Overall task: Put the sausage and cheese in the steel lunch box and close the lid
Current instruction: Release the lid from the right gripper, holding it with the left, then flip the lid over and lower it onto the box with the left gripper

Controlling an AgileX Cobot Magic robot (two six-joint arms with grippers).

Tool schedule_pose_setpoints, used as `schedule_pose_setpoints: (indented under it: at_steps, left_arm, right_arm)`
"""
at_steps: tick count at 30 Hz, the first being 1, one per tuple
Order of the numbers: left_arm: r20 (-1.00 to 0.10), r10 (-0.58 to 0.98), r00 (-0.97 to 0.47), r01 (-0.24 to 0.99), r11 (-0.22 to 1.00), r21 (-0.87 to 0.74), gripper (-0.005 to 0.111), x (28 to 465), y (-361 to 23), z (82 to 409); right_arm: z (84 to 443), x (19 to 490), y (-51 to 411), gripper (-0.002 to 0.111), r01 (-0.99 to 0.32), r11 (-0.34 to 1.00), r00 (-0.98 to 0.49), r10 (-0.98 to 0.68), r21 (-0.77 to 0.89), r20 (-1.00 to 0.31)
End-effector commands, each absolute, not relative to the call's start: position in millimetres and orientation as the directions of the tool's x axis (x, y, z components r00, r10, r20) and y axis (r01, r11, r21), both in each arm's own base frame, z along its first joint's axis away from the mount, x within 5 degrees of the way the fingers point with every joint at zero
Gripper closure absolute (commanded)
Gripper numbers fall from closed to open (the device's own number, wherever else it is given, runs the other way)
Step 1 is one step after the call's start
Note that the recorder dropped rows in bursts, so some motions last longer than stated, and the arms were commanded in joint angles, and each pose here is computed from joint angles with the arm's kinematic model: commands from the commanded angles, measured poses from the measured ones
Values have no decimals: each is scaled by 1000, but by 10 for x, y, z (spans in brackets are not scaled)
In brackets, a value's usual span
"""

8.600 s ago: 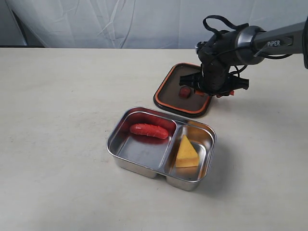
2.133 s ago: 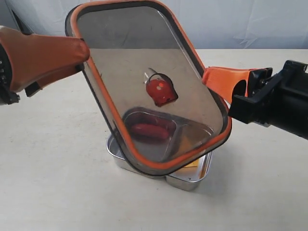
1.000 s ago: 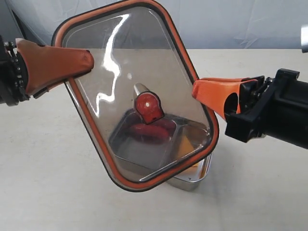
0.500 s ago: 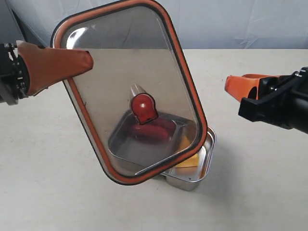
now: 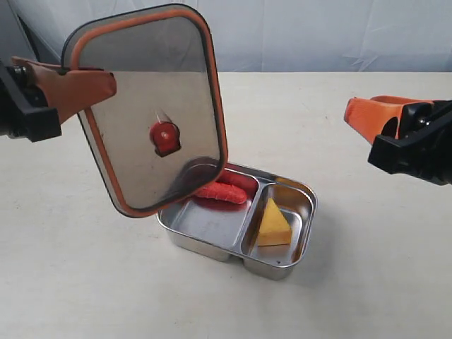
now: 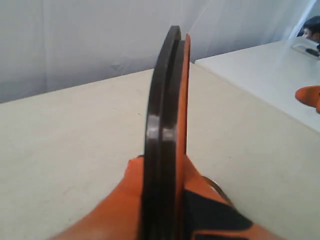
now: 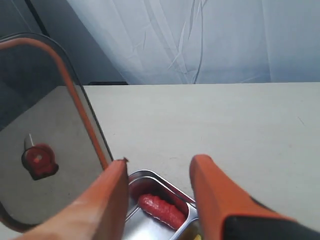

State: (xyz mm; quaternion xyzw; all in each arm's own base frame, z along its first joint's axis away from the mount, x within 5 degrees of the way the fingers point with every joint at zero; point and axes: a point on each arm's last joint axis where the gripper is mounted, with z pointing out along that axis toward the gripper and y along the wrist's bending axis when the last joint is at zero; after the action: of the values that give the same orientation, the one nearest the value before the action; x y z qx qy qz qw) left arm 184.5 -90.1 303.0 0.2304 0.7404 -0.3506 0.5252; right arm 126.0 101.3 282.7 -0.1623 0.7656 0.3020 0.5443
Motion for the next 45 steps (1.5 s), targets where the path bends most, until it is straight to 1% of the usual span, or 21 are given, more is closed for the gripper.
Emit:
schedule_pose_setpoints:
  at_steps: [1, 4, 8, 11, 13, 17, 19, 22, 24, 26, 27, 29, 30, 32, 33, 35, 36, 40, 45]
  left_arm:
    - [-968, 92, -232, 736, 667, -113, 107, 1874, -963, 3137]
    - [-966, 225, -129, 742, 668, 57, 107, 1873, -1068, 3188]
    - [-914, 404, 38, 704, 639, 311, 107, 1838, -1230, 3232]
    - [-825, 525, 209, 687, 521, 506, 107, 1730, -1408, 3237]
    - [-757, 582, 298, 664, 444, 602, 107, 1660, -1529, 3221]
    - [-630, 677, 381, 602, 336, 725, 107, 1629, -1745, 3106]
    - [-571, 716, 401, 575, 288, 766, 107, 1636, -1870, 3008]
    - [-512, 762, 397, 550, 250, 797, 107, 1643, -2031, 2856]
    - [-474, 788, 394, 540, 219, 812, 107, 1647, -2129, 2742]
    - [-432, 813, 389, 526, 189, 829, 107, 1647, -2219, 2628]
    - [-397, 831, 391, 506, 167, 846, 107, 1648, -2275, 2559]
    - [-340, 853, 396, 471, 129, 872, 107, 1651, -2354, 2453]
    - [-306, 862, 405, 455, 101, 885, 107, 1642, -2409, 2381]
    - [-288, 867, 407, 435, 93, 896, 107, 1627, -2481, 2296]
    - [-279, 866, 415, 425, 87, 901, 107, 1617, -2532, 2236]
    - [-294, 858, 420, 408, 111, 906, 107, 1587, -2609, 2169]
    - [-288, 857, 426, 378, 120, 918, 107, 1567, -2659, 2126]
    - [-207, 873, 441, 253, 101, 962, 107, 1497, -2774, 1991]
    - [-146, 870, 471, 254, 25, 967, 107, 1353, -2897, 1744]
  right_arm:
    - [2828, 1259, 998, 66, -569, 772, -353, 83, 285, -932]
    - [2828, 1259, 998, 66, -569, 772, -353, 83, 285, -932]
    - [2827, 1259, 998, 66, -570, 772, -352, 81, 282, -932]
    - [2827, 1259, 998, 66, -570, 772, -352, 81, 282, -932]
    - [2827, 1259, 998, 66, -570, 772, -352, 81, 282, -932]
    - [2826, 1260, 996, 66, -568, 773, -352, 81, 282, -932]
    - [2827, 1260, 998, 66, -569, 772, -352, 81, 282, -932]
    - [2837, 1252, 988, 66, -568, 773, -347, 84, 281, -934]
    - [2853, 1244, 930, 66, -533, 801, -339, 95, 274, -936]
    - [2860, 1243, 817, 66, -449, 855, -334, 110, 261, -936]
    - [2855, 1241, 718, 66, -364, 894, -342, 132, 261, -930]
    - [2844, 1225, 583, 66, -248, 934, -352, 160, 257, -922]
    - [2833, 1207, 486, 66, -163, 954, -358, 179, 250, -916]
    - [2825, 1171, 380, 66, -75, 966, -362, 205, 248, -909]
    - [2832, 1152, 349, 66, -56, 966, -358, 216, 251, -909]
    - [2849, 1127, 323, 66, -52, 965, -345, 226, 258, -911]
    - [2856, 1119, 317, 66, -54, 964, -340, 227, 260, -912]
    - [2861, 1113, 313, 66, -55, 963, -337, 230, 262, -913]
    - [2861, 1113, 313, 66, -56, 964, -337, 226, 259, -914]
